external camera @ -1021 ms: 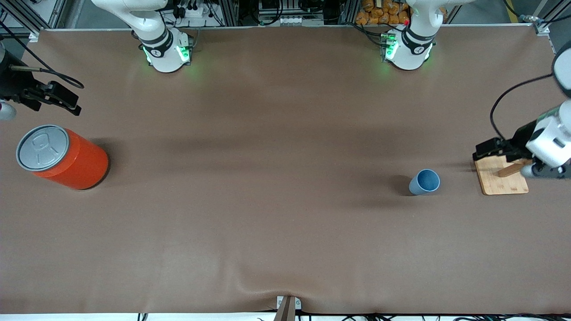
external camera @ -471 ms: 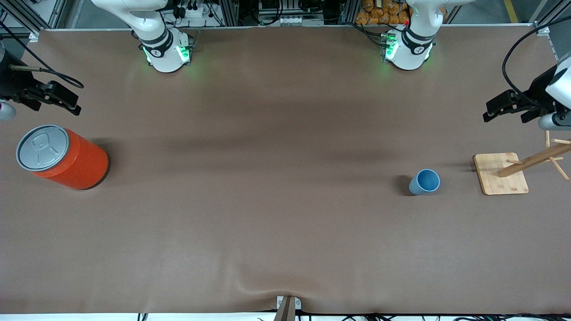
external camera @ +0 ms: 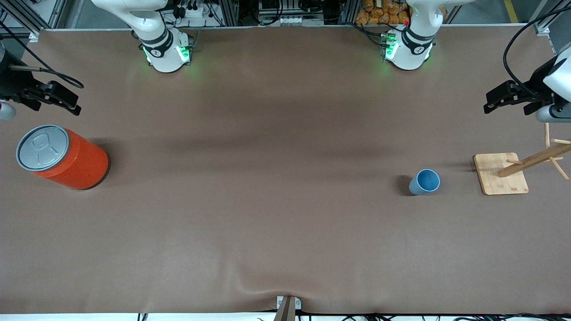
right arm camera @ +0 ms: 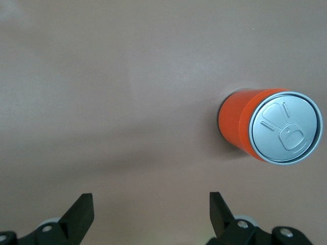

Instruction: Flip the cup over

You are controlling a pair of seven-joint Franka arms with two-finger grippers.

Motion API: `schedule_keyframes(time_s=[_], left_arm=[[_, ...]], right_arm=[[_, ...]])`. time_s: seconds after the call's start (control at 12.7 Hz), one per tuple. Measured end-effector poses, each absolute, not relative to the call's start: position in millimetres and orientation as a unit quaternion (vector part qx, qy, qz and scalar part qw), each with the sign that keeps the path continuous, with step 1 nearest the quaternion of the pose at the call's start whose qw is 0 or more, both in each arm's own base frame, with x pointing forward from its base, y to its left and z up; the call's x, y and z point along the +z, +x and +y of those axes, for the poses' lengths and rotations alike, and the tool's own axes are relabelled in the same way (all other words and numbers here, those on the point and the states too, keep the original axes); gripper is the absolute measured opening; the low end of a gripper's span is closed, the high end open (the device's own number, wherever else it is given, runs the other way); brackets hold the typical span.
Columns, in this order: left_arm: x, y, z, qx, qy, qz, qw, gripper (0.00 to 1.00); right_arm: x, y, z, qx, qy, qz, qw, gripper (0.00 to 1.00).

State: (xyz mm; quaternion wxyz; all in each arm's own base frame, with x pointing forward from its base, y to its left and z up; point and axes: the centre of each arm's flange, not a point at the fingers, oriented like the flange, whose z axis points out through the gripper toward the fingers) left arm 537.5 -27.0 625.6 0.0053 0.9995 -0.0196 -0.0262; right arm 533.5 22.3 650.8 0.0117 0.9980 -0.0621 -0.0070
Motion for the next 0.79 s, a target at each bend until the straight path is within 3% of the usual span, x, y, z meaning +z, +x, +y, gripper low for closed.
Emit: schedule_keyframes(time_s=[0.79], left_arm=[[658.4, 519.2, -35.7, -0.013, 0.999, -0.027, -0.02, 1.0]], right_arm=[[650.8, 533.5, 22.4, -0.007, 0.998, -0.062, 0.012, 1.0]])
